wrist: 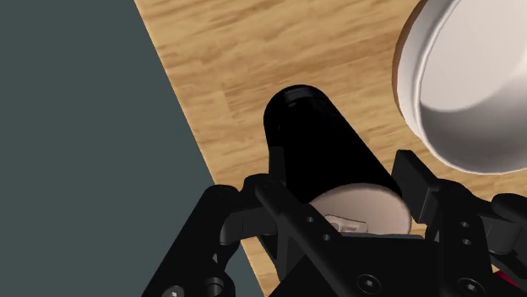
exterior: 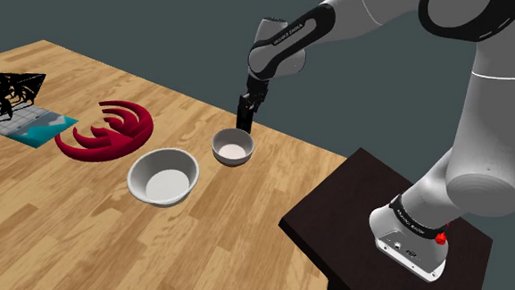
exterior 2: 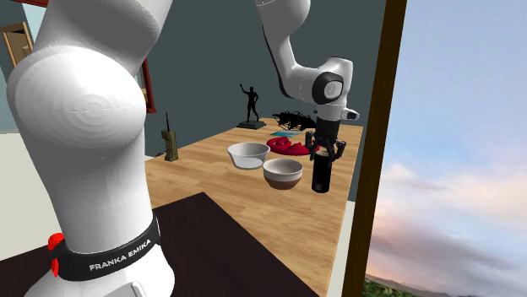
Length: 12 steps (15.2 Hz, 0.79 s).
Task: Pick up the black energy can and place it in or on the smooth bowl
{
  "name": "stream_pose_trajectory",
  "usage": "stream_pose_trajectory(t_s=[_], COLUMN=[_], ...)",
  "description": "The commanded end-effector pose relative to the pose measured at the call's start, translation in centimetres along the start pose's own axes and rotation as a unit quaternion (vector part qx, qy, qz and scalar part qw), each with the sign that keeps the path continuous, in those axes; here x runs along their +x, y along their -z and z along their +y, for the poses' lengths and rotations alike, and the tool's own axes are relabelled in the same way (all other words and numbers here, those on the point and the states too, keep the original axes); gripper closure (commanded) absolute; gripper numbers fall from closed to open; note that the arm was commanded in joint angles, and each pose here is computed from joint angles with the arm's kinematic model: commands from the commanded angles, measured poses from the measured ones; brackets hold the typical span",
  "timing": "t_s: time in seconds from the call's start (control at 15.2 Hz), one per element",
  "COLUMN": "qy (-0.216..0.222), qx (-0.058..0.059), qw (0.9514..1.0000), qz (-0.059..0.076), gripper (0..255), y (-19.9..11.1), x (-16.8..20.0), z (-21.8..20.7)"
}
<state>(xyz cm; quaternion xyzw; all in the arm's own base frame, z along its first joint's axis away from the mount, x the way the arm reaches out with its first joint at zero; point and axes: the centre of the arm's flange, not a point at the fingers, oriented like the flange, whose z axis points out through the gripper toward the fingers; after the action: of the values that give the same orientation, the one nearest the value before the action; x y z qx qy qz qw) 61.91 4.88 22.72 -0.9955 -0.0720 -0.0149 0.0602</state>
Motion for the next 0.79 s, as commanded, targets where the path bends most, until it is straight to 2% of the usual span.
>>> stream_pose_trajectory(t_s=[0.0,0.73], qy=[0.000,0.000], qx=[0.000,0.000], qw=[1.0000,1.0000], qz=[-0.001,-0.001], gripper=[255,255], y=[0.4,6.2], x=[0.0,0.2], z=[-0.1,-0.8])
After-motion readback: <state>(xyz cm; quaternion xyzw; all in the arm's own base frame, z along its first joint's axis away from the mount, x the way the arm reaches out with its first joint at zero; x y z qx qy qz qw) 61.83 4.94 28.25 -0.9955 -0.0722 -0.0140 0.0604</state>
